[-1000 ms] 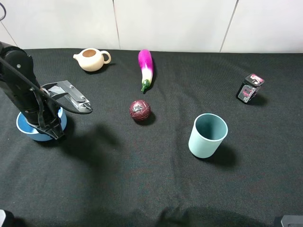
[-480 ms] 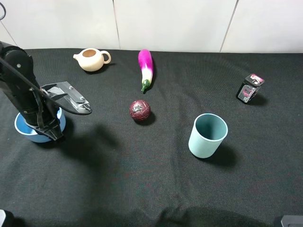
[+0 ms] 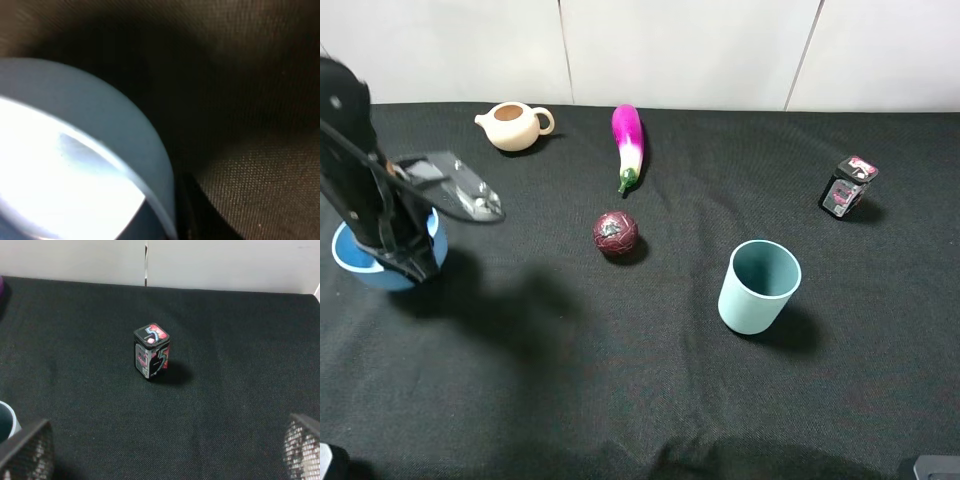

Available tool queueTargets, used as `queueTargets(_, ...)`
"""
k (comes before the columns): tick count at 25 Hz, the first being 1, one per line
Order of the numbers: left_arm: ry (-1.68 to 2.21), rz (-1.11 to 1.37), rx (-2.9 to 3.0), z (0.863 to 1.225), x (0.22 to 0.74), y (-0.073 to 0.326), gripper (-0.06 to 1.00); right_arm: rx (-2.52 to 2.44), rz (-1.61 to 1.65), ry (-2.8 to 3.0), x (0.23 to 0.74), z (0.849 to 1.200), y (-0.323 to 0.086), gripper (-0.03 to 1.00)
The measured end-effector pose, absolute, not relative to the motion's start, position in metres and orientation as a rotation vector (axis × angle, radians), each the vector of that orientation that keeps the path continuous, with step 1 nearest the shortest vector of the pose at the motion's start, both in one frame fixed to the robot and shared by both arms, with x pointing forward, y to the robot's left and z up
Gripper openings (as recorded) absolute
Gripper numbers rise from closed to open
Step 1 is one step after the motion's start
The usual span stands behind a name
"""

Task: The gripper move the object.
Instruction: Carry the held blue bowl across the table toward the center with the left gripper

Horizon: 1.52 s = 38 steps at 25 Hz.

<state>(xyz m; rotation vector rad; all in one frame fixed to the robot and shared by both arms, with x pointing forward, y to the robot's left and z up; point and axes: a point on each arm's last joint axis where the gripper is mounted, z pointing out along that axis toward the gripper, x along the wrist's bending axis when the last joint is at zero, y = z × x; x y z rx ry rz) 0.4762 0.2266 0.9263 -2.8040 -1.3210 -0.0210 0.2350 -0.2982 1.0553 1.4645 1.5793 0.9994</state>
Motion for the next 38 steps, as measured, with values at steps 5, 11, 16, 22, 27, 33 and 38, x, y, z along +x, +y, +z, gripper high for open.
queueTargets(5, -1.375, -0.045, -2.786, 0.962, 0.485, 0.224, 0.05, 1.464, 0.999, 1.579, 0.235, 1.055, -0.298, 0.69)
queueTargets(11, -1.470, -0.054, -2.737, 1.000, 0.498, 0.220, 0.05, 1.464, 0.999, 1.579, 0.235, 1.055, -0.298, 0.69)
queueTargets(16, -1.553, -0.080, -2.728, 1.023, 0.508, 0.216, 0.05, 1.464, 0.999, 1.579, 0.235, 1.055, -0.298, 0.69)
queueTargets(22, -1.562, -0.022, -2.756, 1.034, 0.517, 0.200, 0.05, 1.464, 0.999, 1.579, 0.235, 1.055, -0.298, 0.69)
queueTargets(27, -1.459, -0.034, -2.794, 1.030, 0.526, 0.165, 0.05, 1.464, 0.999, 1.579, 0.235, 1.055, -0.298, 0.69)
queueTargets(33, -1.336, -0.037, -2.842, 1.025, 0.541, 0.126, 0.05, 1.464, 0.999, 1.579, 0.235, 1.055, -0.298, 0.69)
queueTargets(38, -1.292, -0.070, -2.891, 1.028, 0.560, 0.098, 0.05, 1.464, 0.999, 1.579, 0.235, 1.055, -0.298, 0.69)
